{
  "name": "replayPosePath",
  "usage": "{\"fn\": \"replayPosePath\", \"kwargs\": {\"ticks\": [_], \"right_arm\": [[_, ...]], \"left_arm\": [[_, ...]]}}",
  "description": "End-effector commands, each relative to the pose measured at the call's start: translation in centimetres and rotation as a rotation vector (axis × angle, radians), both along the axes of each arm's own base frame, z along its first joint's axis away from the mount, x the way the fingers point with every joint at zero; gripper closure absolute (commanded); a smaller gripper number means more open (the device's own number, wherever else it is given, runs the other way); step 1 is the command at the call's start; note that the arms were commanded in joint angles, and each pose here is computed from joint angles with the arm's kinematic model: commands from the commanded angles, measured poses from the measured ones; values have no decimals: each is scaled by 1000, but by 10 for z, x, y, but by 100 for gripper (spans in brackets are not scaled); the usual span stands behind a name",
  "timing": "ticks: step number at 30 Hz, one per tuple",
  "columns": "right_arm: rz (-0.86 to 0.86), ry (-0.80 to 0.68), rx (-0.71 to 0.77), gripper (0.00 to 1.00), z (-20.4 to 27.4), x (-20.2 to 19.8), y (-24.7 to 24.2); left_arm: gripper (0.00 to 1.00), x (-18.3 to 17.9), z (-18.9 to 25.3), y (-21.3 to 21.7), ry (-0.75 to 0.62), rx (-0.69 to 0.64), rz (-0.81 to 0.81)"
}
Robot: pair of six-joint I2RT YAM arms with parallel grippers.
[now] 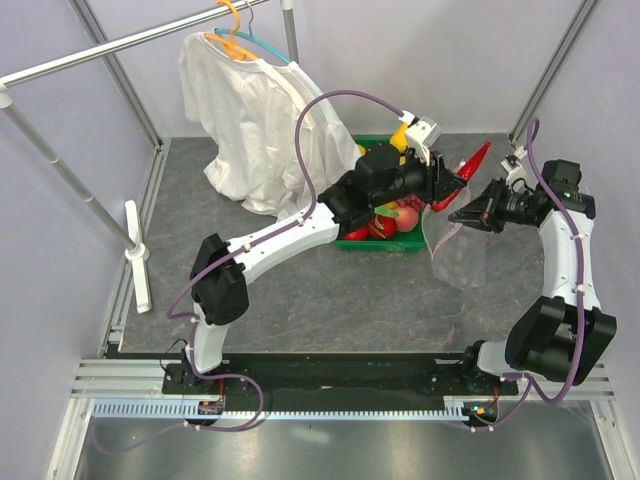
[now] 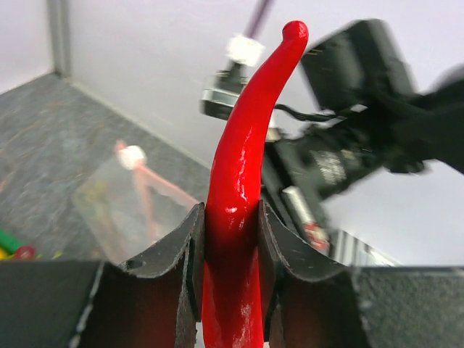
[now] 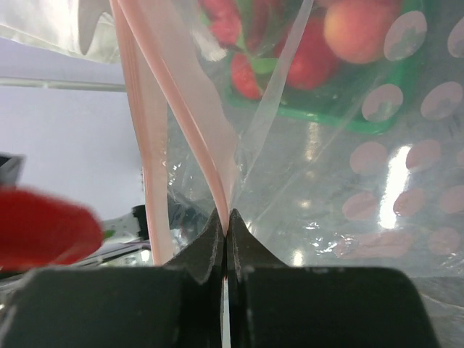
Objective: Place the food in the zip-top bag and seal the zipper
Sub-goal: Place the fake vegetable in the zipper food storage bag.
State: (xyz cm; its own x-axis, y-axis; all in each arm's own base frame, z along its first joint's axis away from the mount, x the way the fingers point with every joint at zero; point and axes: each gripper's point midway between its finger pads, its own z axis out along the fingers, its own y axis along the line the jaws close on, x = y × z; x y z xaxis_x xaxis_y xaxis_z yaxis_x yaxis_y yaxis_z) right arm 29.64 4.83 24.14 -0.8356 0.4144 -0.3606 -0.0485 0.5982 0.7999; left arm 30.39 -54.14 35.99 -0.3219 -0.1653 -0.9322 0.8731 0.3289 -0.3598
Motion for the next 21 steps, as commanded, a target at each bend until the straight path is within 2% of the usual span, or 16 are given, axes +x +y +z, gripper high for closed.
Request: {"fn": "replayPosePath", "kwargs": {"ticks": [1, 8, 14, 21], "right_arm": [[19, 23, 143, 100, 10, 0, 11], [22, 39, 190, 100, 11, -1, 14], [-4, 33, 217, 100, 18, 3, 8], [-14, 14, 254, 100, 27, 8, 5]], "left_arm": [[82, 30, 16, 0, 8, -89, 161], [80, 41, 11, -9, -3, -104, 202], [75, 30, -5, -2, 17, -55, 187], [51, 8, -10, 15, 48, 8, 138]]}}
